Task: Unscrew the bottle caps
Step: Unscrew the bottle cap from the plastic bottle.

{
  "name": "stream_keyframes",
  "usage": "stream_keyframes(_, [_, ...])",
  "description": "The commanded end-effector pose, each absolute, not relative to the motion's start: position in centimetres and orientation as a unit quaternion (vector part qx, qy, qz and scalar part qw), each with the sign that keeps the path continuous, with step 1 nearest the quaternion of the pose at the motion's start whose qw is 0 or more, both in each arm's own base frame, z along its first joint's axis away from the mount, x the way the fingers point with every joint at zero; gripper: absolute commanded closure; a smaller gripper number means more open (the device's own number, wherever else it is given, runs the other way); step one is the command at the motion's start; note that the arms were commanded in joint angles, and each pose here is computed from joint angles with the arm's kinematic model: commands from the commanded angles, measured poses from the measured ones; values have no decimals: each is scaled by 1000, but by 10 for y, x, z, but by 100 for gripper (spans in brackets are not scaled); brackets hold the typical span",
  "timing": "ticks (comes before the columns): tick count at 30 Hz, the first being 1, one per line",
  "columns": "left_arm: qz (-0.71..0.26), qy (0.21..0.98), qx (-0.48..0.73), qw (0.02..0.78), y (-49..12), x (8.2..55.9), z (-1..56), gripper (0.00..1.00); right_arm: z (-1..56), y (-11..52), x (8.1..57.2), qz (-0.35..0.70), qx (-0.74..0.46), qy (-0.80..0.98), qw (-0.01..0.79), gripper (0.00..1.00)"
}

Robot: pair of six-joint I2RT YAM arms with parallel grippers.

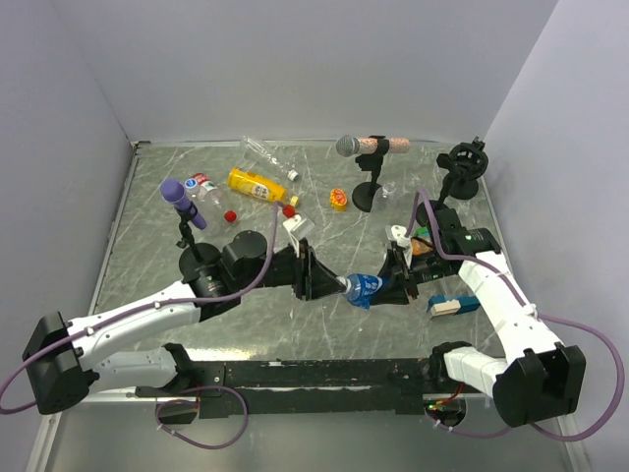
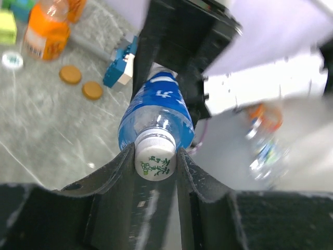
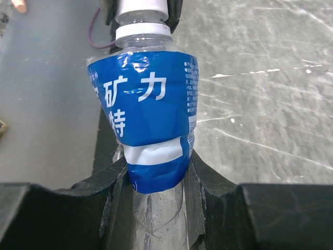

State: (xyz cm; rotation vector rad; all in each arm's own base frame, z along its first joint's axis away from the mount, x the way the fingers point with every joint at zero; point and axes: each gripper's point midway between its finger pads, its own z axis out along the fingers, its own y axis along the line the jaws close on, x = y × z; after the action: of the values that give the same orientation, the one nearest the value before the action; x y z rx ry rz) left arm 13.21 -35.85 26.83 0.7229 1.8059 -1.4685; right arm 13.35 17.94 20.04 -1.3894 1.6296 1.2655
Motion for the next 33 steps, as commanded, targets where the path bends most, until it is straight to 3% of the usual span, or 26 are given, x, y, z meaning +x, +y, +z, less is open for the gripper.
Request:
stream_keyframes(1, [-590, 748, 65, 297, -347, 150, 281, 99, 206, 178, 153, 454, -531, 618, 362, 85])
stream_keyframes(8, [-598, 775, -44, 198, -357, 152, 280, 99, 203, 177, 156, 451, -528, 623, 360, 85])
stream_keyframes(14, [-562, 794, -30, 229, -356, 164, 281, 96, 202, 176, 157, 450, -526, 626, 360, 85])
stream_keyframes(15, [-561, 792, -23, 239, -354, 165, 283, 80, 203, 176, 157, 450, -525, 626, 361, 85])
stream_keyframes(16, [-561, 790, -18, 247, -351, 166, 283, 57, 203, 176, 157, 450, -525, 626, 361, 85])
stream_keyframes(18, [-565, 783, -5, 260, -346, 165, 283, 31, 202, 176, 157, 450, -524, 627, 360, 85])
stream_keyframes(20, [-561, 780, 9, 276, -337, 166, 280, 14, 202, 176, 158, 451, -524, 627, 359, 85])
stream_keyframes(23, [-542, 773, 57, 324, -321, 167, 279, 1, 202, 176, 157, 453, -523, 628, 357, 85])
stream_keyframes(25, [-536, 749, 138, 365, -314, 160, 282, 3, 202, 176, 157, 454, -523, 627, 357, 85])
stream_keyframes(29, [-481, 645, 417, 422, -305, 126, 268, 4, 204, 177, 152, 462, -529, 616, 357, 84])
stream_keyframes(33, [-397, 578, 523, 484, -299, 139, 261, 3, 204, 178, 147, 469, -536, 605, 356, 84])
